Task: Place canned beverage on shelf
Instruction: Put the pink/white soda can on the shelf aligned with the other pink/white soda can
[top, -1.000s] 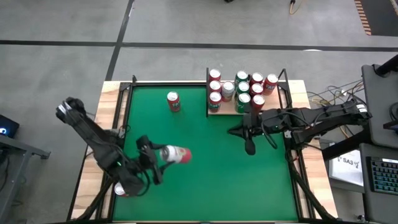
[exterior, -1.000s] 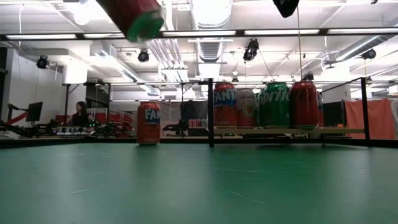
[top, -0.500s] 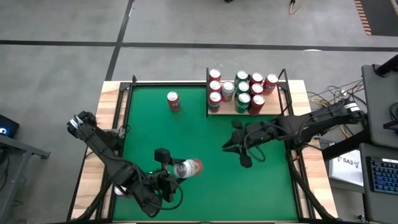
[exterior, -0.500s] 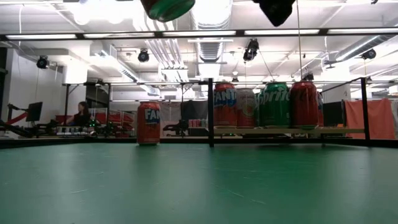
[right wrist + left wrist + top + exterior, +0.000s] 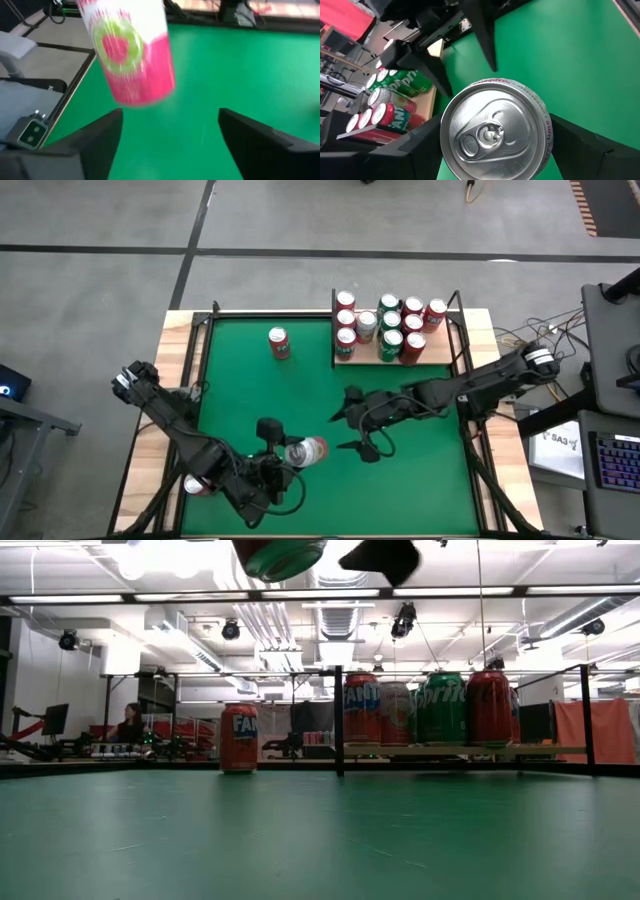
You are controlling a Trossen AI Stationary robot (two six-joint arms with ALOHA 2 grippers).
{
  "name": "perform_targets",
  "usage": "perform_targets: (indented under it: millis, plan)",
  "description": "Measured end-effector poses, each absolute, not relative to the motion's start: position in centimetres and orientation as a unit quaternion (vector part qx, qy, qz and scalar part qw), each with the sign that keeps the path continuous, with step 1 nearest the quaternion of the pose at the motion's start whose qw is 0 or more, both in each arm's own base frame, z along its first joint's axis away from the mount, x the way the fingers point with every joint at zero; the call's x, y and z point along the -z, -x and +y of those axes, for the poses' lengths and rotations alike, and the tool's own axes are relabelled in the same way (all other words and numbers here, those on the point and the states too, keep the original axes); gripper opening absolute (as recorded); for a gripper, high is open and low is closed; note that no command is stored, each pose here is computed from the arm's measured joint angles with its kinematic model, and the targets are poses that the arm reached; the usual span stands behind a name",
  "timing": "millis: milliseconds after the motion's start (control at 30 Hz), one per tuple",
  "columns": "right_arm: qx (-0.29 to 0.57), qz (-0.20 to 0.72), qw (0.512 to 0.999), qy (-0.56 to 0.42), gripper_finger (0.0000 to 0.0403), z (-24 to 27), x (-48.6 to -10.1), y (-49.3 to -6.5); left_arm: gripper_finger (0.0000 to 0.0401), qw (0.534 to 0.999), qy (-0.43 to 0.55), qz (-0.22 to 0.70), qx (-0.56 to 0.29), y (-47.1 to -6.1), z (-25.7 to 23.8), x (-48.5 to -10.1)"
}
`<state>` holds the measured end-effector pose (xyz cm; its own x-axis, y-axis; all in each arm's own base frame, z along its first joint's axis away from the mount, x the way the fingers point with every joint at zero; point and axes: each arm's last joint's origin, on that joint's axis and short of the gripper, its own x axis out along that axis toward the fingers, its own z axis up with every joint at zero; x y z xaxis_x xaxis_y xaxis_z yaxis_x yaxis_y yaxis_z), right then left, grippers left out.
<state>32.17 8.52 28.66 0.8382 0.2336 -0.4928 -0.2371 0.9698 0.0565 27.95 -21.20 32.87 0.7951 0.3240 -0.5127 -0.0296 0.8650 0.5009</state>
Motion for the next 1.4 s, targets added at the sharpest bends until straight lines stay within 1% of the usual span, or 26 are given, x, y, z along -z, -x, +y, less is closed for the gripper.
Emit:
perform_targets:
  millis: [100, 167, 533, 633, 767, 800, 1267, 1333, 1400]
  plan:
    - [-0.149, 0.254, 0.955, 0.017, 0.0352, 9.0, -28.8, -33.5, 0.0287, 0.914, -0.242, 0.310, -0.098, -28.2, -20.8, -32.8]
    - [-0.154, 0.248, 0.956, 0.022, 0.0361, 9.2, -29.1, -34.3, 0.0287, 0.913, -0.241, 0.315, -0.095, -28.3, -20.6, -32.8]
    - [-0.167, 0.238, 0.955, 0.047, 0.0363, 10.5, -29.2, -38.2, 0.0287, 0.904, -0.267, 0.322, -0.091, -28.7, -20.1, -32.7]
    - [-0.168, 0.237, 0.955, 0.054, 0.0344, 10.6, -29.1, -38.6, 0.0288, 0.902, -0.273, 0.324, -0.089, -28.8, -20.0, -32.7]
    - [-0.161, 0.238, 0.956, 0.054, 0.0280, 10.7, -29.0, -38.8, 0.0289, 0.901, -0.273, 0.328, -0.081, -28.7, -20.0, -32.7]
    - [-0.157, 0.239, 0.957, 0.052, 0.0273, 10.7, -29.0, -38.8, 0.0289, 0.900, -0.275, 0.329, -0.080, -28.7, -20.1, -32.7]
    - [-0.132, 0.246, 0.960, 0.027, 0.0273, 10.6, -29.2, -38.5, 0.0290, 0.898, -0.283, 0.330, -0.071, -28.8, -19.7, -32.9]
    - [-0.130, 0.246, 0.960, 0.024, 0.0273, 10.6, -29.2, -38.5, 0.0301, 0.897, -0.283, 0.334, -0.065, -28.7, -19.7, -32.9]
    - [-0.125, 0.248, 0.960, 0.017, 0.0274, 10.6, -29.2, -38.5, 0.0325, 0.894, -0.288, 0.336, -0.064, -28.7, -19.7, -32.9]
